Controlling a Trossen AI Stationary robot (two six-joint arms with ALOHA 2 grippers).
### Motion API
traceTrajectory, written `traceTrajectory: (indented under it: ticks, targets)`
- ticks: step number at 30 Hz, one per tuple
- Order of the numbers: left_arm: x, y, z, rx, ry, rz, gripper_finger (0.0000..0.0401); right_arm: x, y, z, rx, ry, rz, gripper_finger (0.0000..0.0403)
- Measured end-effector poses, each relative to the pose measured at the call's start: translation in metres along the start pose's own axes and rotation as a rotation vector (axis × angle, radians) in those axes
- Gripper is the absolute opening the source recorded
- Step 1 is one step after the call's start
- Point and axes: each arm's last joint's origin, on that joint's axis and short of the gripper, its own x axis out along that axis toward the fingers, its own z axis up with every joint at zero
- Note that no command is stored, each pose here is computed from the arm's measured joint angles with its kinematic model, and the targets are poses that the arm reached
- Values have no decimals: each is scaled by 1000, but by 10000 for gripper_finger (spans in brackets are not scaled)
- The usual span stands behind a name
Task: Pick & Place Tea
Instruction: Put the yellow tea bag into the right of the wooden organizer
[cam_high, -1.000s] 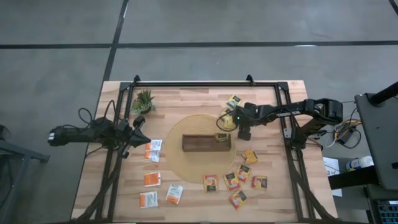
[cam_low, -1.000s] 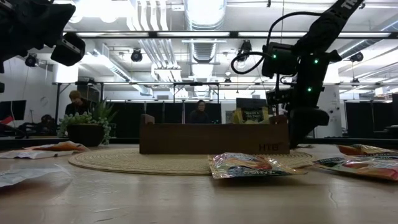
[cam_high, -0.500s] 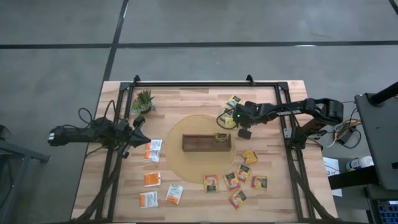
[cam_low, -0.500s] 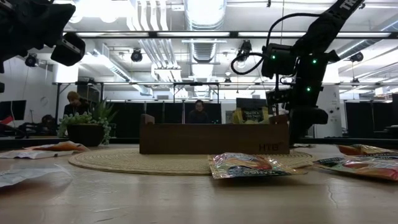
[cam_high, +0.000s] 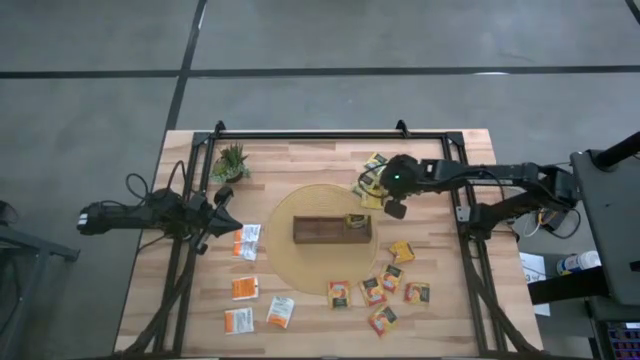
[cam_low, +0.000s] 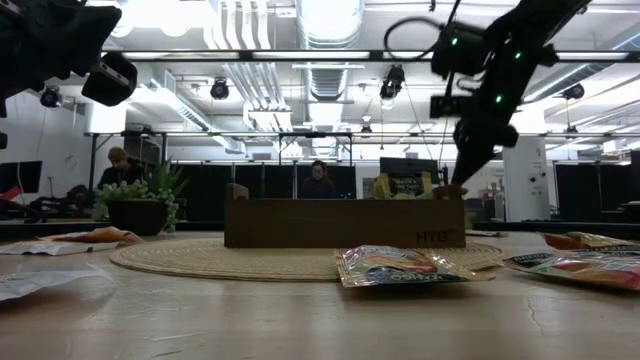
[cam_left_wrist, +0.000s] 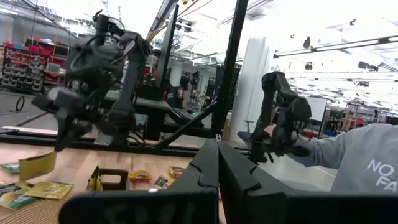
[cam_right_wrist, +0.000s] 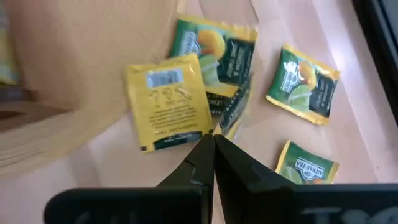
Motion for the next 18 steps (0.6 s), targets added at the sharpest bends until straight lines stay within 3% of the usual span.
traceTrajectory:
  ticks: [11,18]
  targets:
    - [0,0,0,0,0,0,0,-48,-2,-2,66,-205,180,8]
    - [0,0,0,0,0,0,0,-51,2,-6,77,-177,305,8]
